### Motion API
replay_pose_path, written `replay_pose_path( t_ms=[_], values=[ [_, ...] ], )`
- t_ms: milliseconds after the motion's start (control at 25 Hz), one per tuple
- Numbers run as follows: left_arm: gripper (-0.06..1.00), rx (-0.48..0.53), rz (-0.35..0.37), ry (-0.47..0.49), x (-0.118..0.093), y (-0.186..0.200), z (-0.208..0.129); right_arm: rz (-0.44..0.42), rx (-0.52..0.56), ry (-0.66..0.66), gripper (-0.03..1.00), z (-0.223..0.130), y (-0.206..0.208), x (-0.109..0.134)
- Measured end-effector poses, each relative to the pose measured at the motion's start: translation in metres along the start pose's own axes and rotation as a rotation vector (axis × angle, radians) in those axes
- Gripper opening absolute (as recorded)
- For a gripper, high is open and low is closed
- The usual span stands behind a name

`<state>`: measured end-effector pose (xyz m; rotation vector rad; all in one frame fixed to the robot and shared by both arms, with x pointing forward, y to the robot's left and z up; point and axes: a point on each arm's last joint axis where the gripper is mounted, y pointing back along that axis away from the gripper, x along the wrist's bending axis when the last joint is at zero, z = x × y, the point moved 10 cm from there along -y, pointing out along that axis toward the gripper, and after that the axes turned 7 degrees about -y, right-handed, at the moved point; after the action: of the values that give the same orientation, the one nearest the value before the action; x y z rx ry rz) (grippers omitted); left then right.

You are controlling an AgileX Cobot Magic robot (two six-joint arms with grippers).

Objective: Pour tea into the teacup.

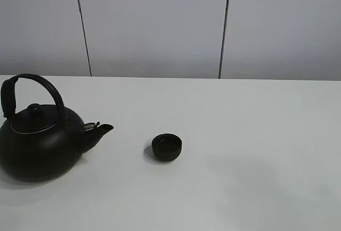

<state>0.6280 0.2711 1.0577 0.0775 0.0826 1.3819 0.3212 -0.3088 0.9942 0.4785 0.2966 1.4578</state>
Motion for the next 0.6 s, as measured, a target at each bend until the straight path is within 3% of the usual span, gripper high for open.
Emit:
replay_pose_path(
  t_ms=[360,600],
  values=[
    [0.27,0.016,0.161,0.041,0.026,0.039,0.048,0.0,0.0,0.0,0.58,0.0,0.0,0.0],
    [0.27,0.096,0.34,-0.038,0.08,0.058,0.041,0.0,0.001,0.0,0.58,0.0,0.0,0.0]
  ],
)
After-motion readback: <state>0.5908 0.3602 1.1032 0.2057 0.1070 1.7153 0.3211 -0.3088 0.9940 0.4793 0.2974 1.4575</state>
